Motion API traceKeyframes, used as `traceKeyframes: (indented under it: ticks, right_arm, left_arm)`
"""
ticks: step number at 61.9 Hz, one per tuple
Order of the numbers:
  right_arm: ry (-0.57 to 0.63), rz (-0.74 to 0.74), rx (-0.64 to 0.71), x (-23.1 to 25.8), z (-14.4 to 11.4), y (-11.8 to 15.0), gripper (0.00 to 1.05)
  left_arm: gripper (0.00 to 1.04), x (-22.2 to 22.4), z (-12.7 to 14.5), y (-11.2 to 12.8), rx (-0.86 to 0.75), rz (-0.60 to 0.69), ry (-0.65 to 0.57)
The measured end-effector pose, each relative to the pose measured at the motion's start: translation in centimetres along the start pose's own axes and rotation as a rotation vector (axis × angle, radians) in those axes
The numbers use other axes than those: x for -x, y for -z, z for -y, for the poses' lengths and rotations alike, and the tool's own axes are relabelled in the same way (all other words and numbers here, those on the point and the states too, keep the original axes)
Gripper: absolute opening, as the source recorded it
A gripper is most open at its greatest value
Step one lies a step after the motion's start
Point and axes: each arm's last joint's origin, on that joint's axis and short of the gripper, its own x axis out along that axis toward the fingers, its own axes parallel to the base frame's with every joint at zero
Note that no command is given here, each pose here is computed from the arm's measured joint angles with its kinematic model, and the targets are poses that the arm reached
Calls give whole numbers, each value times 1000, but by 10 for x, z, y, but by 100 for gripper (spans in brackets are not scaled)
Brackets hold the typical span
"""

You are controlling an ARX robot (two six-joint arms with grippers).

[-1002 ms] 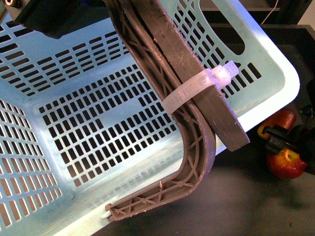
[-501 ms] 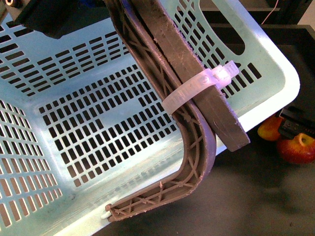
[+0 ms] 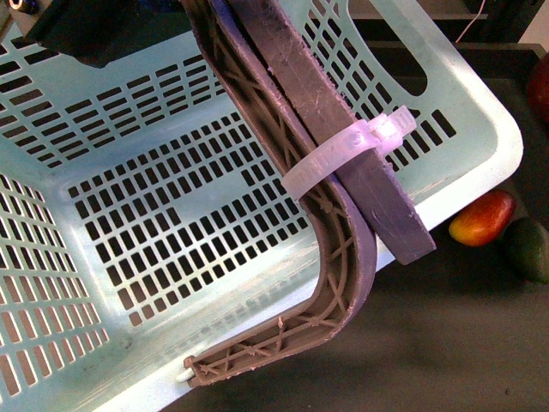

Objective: Pick apple with right arm and hold basket with left

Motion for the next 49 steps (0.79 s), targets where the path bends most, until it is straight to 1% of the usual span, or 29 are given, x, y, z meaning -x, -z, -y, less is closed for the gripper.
traceKeyframes:
  ticks: [11,14,24,36,49]
  right_arm:
    - [-127,44,-30,26,-17,-9,71]
    - [-177,50,-40,35,-23,-10,71]
    - [-302,42,-56,59,-40,-9,71]
    - [-422,-28,-53,83,-56,10,71]
    - [-493,-108,-47,92,-64,31,71]
  left_arm:
    - [16,0,0,0,0,0,0]
    - [16,0,0,0,0,0,0]
    - [16,0,0,0,0,0,0]
    - [16,0,0,0,0,0,0]
    - [16,0,0,0,0,0,0]
